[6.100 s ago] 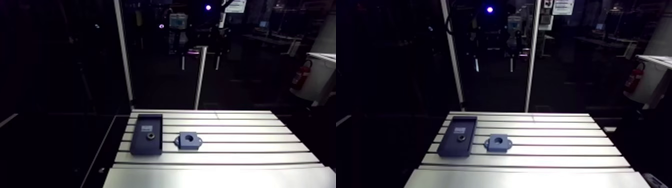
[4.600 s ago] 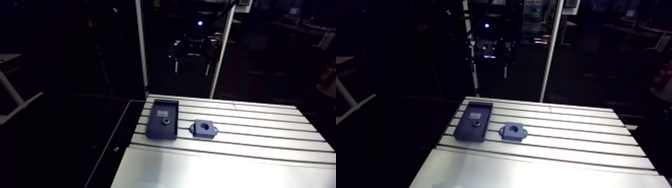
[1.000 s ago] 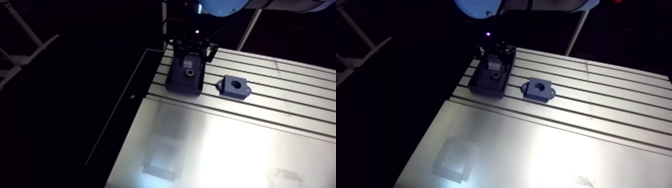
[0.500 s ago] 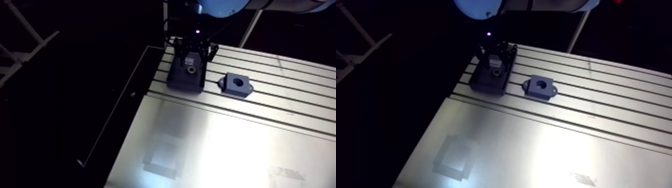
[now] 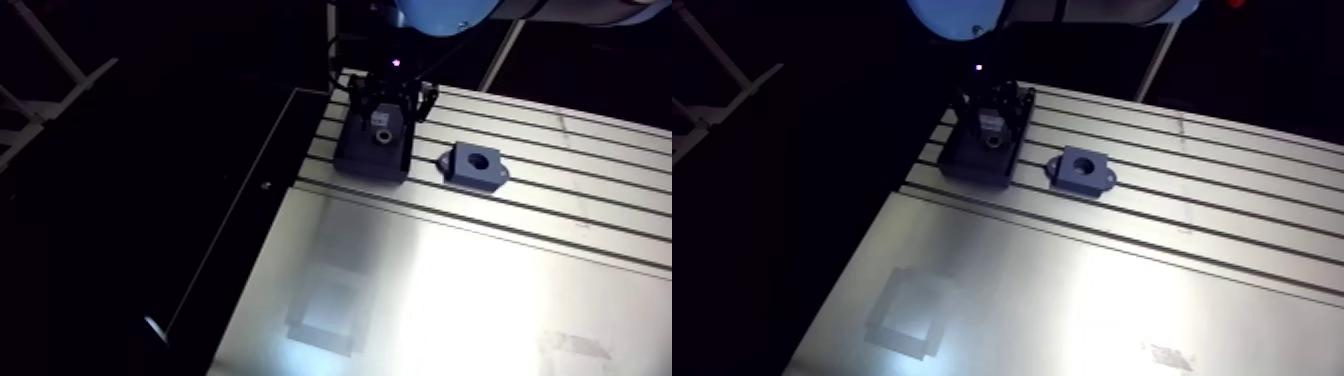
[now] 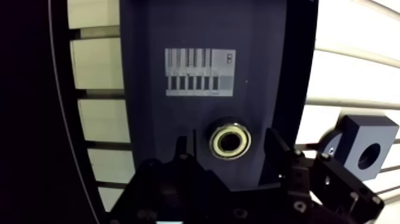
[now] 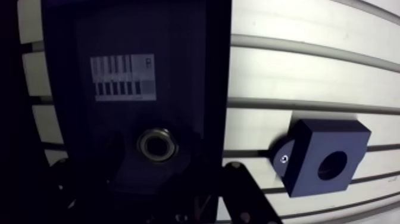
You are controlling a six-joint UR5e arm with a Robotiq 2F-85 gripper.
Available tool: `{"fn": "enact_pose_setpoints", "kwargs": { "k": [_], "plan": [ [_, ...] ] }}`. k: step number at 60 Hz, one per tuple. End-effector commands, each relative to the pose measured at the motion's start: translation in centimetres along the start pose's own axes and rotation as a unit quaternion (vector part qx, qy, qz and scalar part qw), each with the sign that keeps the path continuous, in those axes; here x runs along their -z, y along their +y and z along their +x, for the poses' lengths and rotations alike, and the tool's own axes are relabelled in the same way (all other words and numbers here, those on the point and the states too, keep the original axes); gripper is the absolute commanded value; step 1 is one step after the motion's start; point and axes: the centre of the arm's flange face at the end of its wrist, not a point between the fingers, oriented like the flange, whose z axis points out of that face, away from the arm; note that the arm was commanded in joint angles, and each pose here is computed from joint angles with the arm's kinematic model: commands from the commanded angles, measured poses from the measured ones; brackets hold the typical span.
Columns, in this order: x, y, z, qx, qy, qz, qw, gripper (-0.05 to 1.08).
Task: Pick up the bearing and press it into the housing until flush.
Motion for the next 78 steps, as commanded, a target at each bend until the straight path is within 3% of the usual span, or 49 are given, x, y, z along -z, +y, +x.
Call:
{"fn": "enact_pose_setpoints", "kwargs": {
  "k": [1,78],
  "plan": [
    [-0.15,-0.10,0.00,0.001,0.000,-0.0003,1.000,0.35],
    [-0.28,-0.51,-0.29,0.005,-0.002,-0.0016,1.000,0.50]
  ]
}}
